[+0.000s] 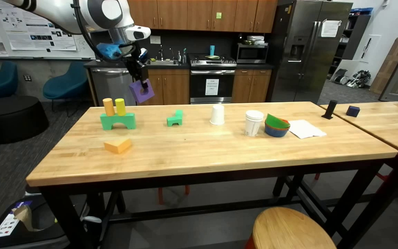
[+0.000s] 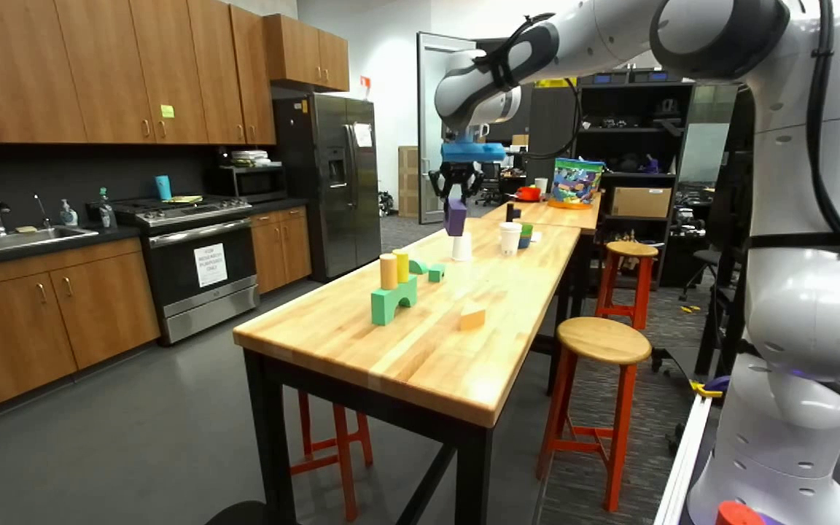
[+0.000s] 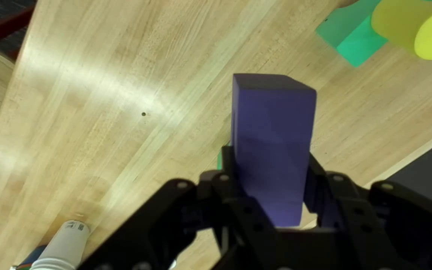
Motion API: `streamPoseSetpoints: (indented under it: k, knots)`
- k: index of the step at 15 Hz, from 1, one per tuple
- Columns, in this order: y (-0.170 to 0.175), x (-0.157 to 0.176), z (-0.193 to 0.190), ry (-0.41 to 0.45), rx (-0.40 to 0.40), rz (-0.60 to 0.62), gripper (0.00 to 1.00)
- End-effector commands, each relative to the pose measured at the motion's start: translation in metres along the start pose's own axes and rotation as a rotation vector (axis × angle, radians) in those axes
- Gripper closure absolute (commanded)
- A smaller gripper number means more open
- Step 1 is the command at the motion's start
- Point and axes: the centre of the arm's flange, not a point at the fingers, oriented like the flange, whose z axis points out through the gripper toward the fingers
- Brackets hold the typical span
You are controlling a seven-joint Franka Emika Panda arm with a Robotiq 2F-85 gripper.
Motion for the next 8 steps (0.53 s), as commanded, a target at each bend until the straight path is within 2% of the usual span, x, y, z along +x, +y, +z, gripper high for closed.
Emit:
streamPoseSetpoints:
  k: [1, 8]
  knots:
    - [-0.0154, -0.0063, 0.0068, -0.042, 0.034, -0.04, 0.84]
    - [-0.0236, -0.0111, 0.0122, -0.076, 0.086, 0.007, 0.84]
